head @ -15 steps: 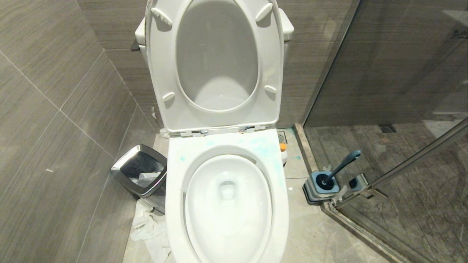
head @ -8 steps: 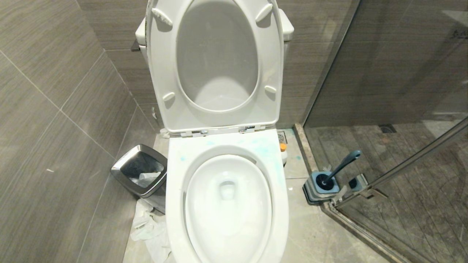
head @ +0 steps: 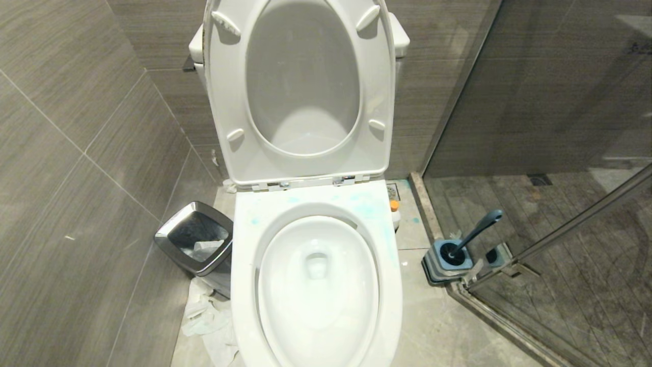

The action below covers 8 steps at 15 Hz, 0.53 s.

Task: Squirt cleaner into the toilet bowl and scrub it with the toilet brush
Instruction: Pour in the cleaning agent

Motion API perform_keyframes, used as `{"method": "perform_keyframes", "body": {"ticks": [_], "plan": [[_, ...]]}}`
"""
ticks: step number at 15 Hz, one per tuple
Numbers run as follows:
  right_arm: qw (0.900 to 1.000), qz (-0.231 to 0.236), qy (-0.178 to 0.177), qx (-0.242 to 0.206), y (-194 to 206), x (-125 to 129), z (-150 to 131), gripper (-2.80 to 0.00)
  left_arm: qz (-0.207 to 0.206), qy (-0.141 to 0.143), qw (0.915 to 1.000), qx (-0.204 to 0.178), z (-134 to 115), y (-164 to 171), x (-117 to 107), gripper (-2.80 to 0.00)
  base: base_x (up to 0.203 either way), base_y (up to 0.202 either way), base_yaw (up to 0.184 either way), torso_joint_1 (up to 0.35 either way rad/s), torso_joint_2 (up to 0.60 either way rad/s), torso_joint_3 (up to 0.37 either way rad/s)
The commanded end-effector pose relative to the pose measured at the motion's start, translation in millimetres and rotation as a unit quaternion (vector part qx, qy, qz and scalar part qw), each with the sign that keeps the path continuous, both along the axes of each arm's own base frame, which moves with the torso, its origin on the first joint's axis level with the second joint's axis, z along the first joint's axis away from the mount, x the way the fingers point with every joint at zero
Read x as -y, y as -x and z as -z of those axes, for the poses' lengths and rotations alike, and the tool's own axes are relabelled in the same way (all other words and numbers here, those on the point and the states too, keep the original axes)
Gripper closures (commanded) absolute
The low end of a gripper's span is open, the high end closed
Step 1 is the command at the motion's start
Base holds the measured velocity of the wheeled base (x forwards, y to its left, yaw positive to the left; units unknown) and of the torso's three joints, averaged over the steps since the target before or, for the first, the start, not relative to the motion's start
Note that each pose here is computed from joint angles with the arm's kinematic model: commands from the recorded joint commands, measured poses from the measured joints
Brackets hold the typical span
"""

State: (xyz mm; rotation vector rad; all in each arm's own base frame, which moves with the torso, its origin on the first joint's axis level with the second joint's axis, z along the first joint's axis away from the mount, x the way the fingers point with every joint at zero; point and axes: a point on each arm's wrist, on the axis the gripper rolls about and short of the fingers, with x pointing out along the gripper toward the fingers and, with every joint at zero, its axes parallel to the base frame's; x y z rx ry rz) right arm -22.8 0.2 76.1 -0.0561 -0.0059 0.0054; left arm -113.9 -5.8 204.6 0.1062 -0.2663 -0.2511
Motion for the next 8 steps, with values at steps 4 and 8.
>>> {"method": "perform_keyframes", "body": {"ticks": [4, 8], "plan": [[1.000, 0.000, 0.000, 0.000, 0, 0, 0, 0.00, -0.045, -0.004, 0.9984, -0.033, 81, -73, -2, 0.00, 0.000, 0.000, 0.000, 0.000, 0.00, 0.000], [1.000, 0.000, 0.000, 0.000, 0, 0, 0, 0.00, -0.109, 0.006, 0.9920, -0.064, 117, -90, -5, 0.00, 0.000, 0.000, 0.000, 0.000, 0.00, 0.000]]}}
